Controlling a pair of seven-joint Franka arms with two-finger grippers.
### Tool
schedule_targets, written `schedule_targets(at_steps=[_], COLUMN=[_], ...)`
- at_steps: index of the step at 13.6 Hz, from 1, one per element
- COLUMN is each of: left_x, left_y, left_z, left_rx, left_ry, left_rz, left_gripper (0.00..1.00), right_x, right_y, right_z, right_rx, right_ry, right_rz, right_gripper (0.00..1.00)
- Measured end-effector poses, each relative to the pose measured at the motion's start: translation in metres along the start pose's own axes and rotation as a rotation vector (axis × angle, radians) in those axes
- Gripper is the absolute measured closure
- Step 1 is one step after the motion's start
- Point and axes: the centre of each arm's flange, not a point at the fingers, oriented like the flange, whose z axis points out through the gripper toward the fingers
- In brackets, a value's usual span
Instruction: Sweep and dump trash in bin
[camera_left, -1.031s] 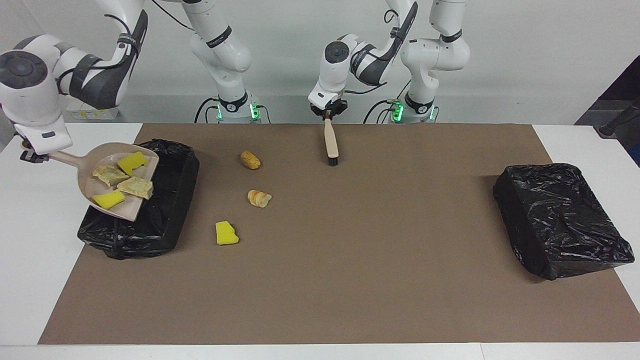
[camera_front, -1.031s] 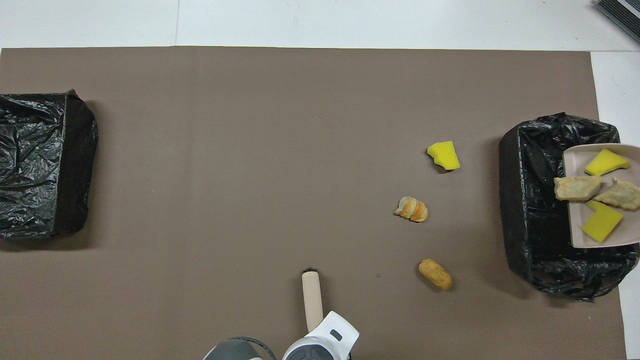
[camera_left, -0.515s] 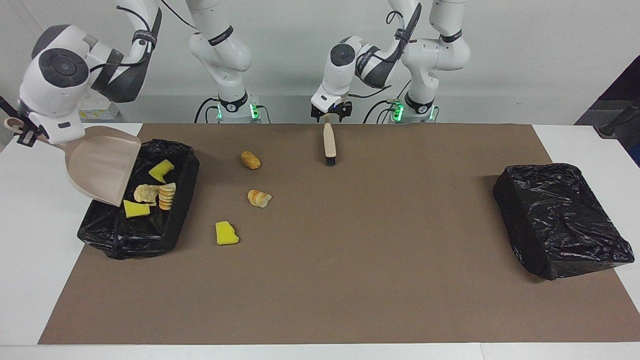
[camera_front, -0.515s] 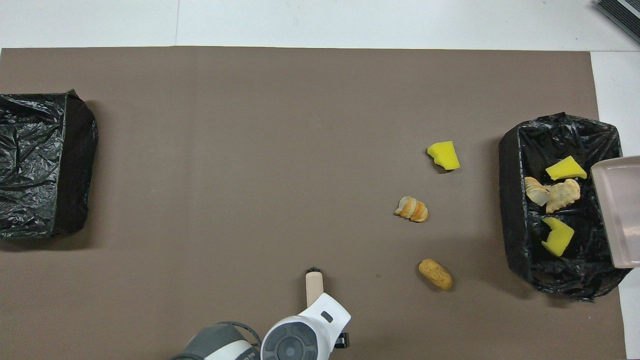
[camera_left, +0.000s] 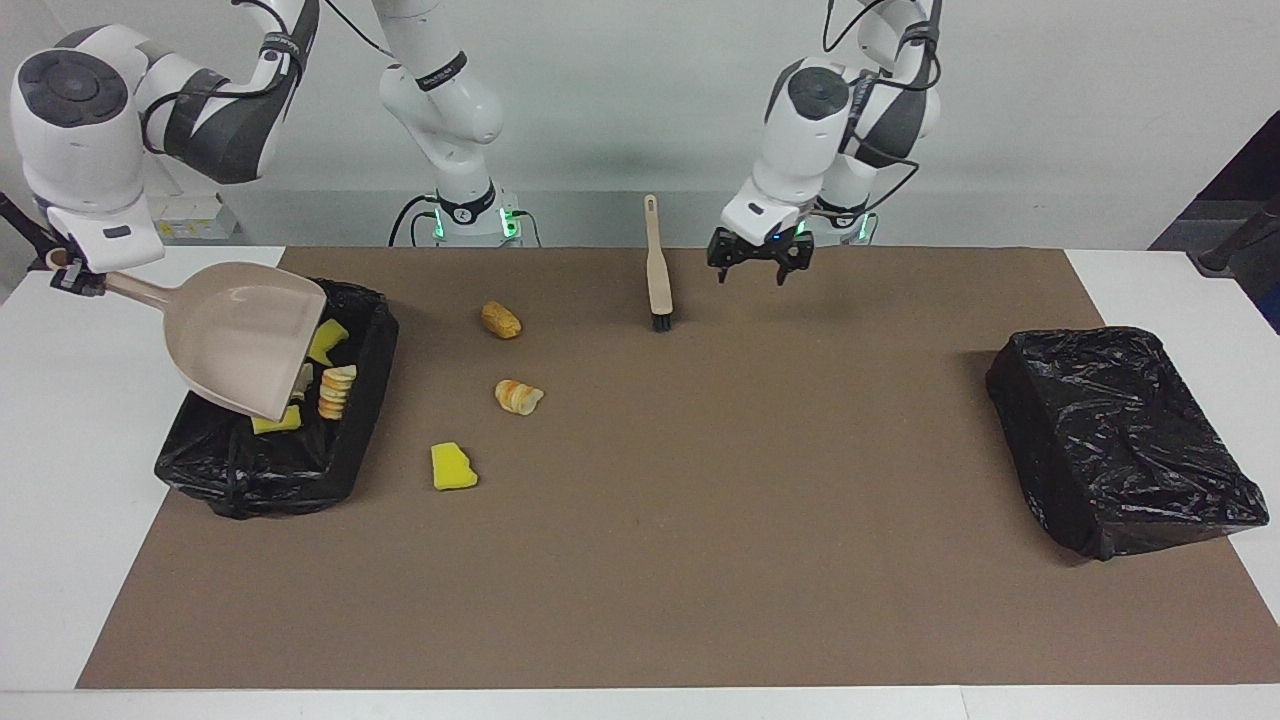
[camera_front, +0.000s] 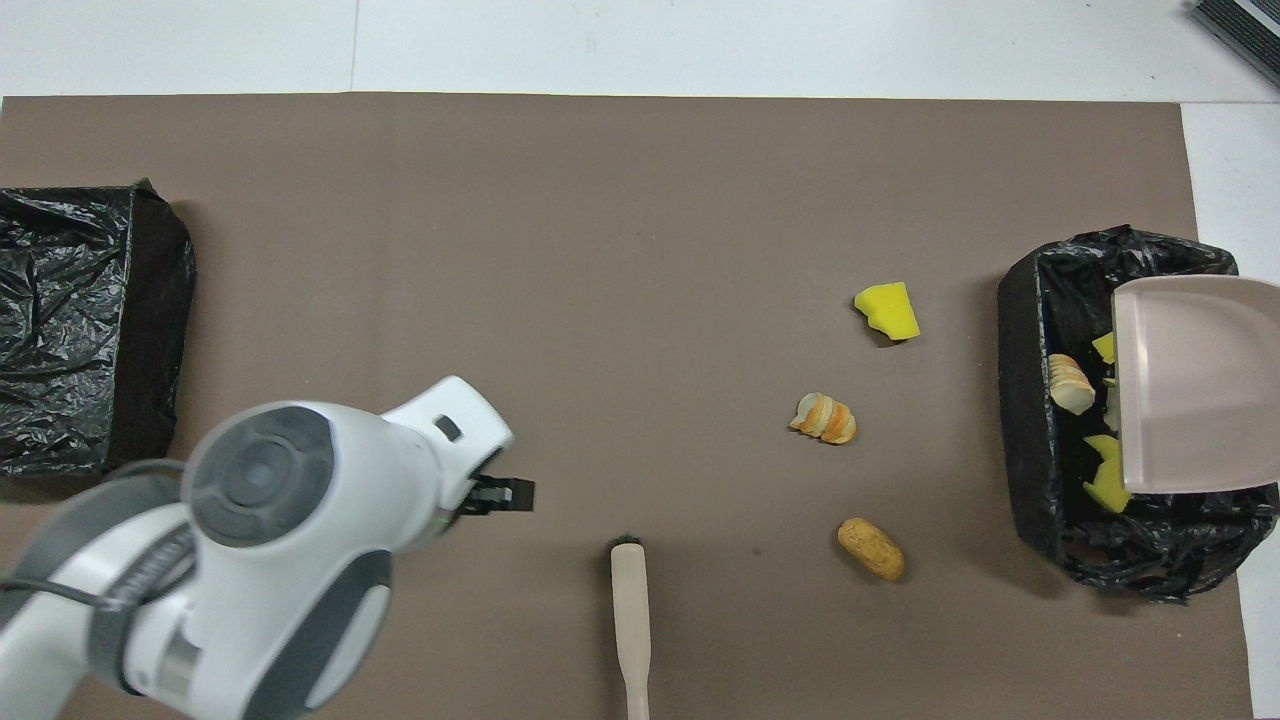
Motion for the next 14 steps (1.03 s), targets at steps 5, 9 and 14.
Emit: schedule_targets(at_steps=[5, 9, 14], left_x=[0.041, 0.051, 0.082], left_y=[-0.130, -0.174, -0.173], left_z=[-0.121, -0.180, -0.181], left_rx=[-0.037, 0.015, 0.027], left_ry=[0.096, 0.080, 0.067], left_rz=[0.049, 0.096, 0.100], left_gripper=[0.00, 0.00, 0.00], right_x=[0.086, 0.160, 0.274], right_y=[0.004, -0.003, -0.014], right_z=[-0.039, -0.078, -0.115], right_rx=[0.043, 0.087, 0.168], right_ry=[0.144, 0.198, 0.277], right_rz=[0.287, 0.510, 0.787], right_gripper=[0.67, 0.67, 0.67])
